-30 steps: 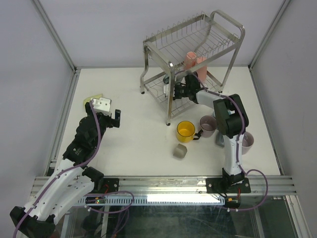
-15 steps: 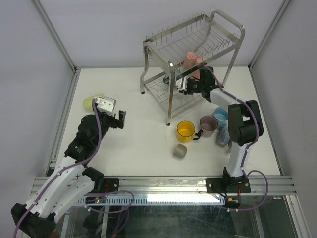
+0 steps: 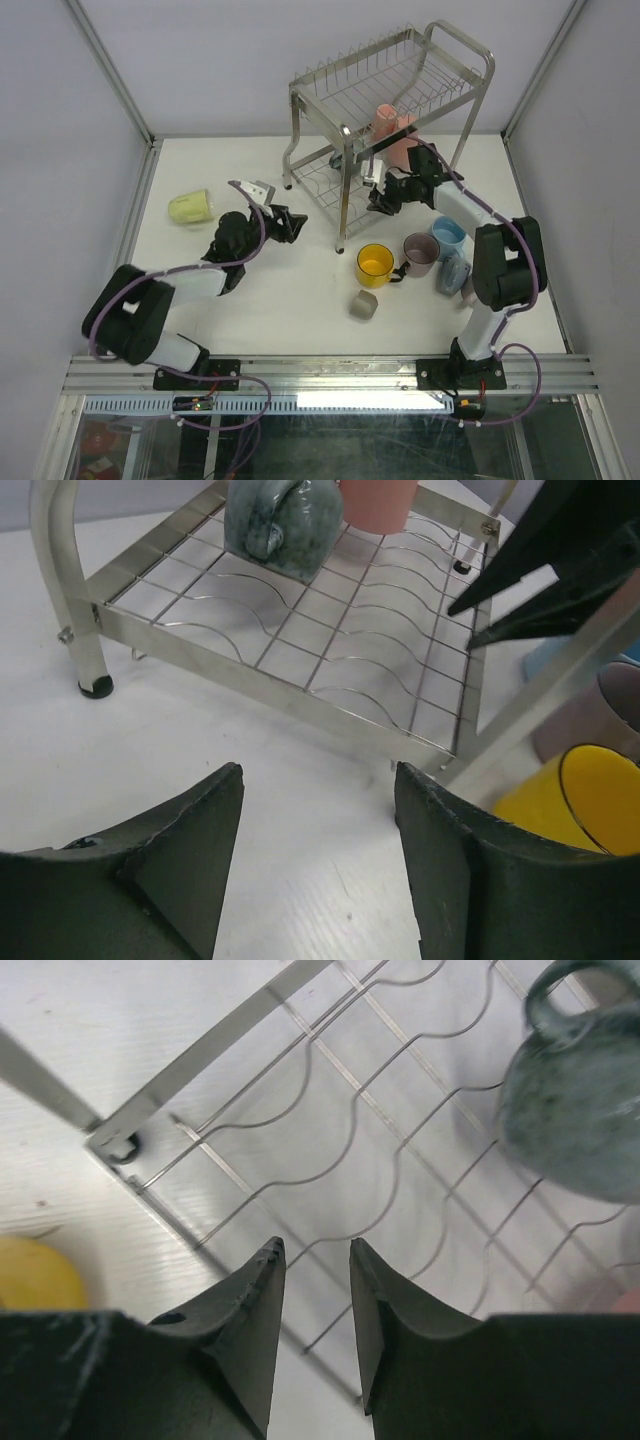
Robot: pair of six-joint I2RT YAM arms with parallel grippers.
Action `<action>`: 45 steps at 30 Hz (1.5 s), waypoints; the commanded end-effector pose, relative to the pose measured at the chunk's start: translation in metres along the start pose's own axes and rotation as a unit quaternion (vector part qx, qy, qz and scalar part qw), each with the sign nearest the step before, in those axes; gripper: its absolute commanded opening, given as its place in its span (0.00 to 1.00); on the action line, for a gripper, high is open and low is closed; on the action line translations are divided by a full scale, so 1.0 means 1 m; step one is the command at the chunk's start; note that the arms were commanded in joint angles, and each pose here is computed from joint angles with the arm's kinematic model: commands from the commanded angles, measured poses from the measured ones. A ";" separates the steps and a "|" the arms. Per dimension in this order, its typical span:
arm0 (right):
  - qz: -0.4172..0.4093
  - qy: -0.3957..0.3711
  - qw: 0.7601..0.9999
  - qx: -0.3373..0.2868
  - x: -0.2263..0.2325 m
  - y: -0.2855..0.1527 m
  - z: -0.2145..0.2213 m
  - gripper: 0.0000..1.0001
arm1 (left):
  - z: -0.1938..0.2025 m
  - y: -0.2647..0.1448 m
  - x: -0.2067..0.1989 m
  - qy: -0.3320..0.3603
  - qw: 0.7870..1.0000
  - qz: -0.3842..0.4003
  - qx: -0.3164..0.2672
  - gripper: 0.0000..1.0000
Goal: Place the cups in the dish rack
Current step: Adjust the cup in the dish rack.
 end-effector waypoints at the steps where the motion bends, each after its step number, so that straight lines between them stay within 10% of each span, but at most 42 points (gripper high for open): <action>1: 0.003 0.024 0.999 -0.035 0.013 -0.032 -0.033 0.35 | -0.063 0.040 -0.011 0.065 0.984 0.045 -0.160 0.59; 16: -0.008 0.070 0.996 -0.057 0.042 -0.047 -0.037 0.36 | -0.039 0.153 0.009 0.205 0.967 0.098 -0.115 0.59; 45: 0.004 0.141 0.989 -0.048 0.036 -0.029 -0.015 0.37 | -0.032 0.236 0.024 0.229 0.962 0.052 -0.142 0.49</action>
Point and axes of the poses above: each gripper's point midway between its finger pads, its own y axis out along the fingers, its own x axis along the line the jaws close on, z = x × y, the point moved 2 cm from there along -y, back along the fingers, and after that the axes turned 2 degrees about -y, right-handed, at the moved point
